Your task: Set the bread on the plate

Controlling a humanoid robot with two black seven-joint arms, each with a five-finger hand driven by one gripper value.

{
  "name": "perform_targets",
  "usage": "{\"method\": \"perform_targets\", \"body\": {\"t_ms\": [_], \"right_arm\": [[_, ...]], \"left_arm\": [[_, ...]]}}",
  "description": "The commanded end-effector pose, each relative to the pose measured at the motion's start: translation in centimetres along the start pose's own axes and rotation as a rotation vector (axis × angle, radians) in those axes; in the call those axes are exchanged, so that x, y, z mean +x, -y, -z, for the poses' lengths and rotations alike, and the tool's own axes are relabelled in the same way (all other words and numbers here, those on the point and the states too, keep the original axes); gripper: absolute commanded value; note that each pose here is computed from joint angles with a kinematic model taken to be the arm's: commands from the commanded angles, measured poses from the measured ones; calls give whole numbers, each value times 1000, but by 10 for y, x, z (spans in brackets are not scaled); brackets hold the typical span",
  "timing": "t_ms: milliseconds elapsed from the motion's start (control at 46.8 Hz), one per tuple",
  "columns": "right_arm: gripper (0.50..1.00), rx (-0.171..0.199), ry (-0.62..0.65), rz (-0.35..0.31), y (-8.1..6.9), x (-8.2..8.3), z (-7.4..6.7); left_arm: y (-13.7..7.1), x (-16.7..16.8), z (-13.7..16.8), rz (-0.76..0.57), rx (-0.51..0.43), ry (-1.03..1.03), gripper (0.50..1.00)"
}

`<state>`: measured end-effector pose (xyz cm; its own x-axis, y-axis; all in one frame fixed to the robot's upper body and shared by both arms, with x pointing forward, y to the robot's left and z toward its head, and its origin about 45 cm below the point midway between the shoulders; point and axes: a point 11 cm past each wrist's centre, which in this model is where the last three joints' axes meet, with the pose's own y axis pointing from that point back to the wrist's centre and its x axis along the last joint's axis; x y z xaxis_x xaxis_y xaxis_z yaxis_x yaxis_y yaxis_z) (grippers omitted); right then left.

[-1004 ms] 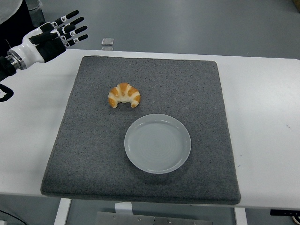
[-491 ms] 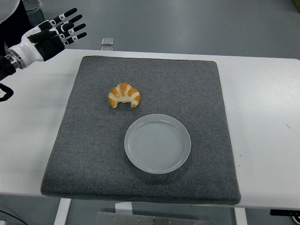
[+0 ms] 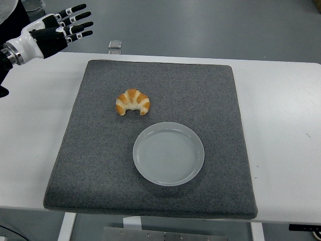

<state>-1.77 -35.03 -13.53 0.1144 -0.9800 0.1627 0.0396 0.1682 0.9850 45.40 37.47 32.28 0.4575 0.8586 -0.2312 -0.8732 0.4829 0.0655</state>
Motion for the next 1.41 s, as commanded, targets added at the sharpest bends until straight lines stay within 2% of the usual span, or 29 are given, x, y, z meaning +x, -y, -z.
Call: {"method": "perform_targets", "body": {"t_ms": [0, 256, 385, 726, 940, 1132, 1389], "right_arm": [[930, 0, 0, 0, 0, 0, 0], [930, 0, 0, -1, 0, 0, 0], [932, 0, -1, 0, 0, 0, 0], [930, 0, 0, 0, 0, 0, 0], [930, 0, 0, -1, 0, 0, 0], [932, 0, 0, 0, 0, 0, 0], [930, 0, 0, 0, 0, 0, 0]], "left_arm": [[1, -2, -3, 7, 21, 67, 996], [7, -12, -13, 50, 122, 359, 996], [11, -22, -15, 88, 141, 489, 996], [20, -50, 1, 194, 249, 829, 996], [29, -69, 5, 180, 227, 1037, 996], [37, -79, 31, 194, 253, 1166, 996], [48, -93, 61, 187, 238, 1249, 996]]}}
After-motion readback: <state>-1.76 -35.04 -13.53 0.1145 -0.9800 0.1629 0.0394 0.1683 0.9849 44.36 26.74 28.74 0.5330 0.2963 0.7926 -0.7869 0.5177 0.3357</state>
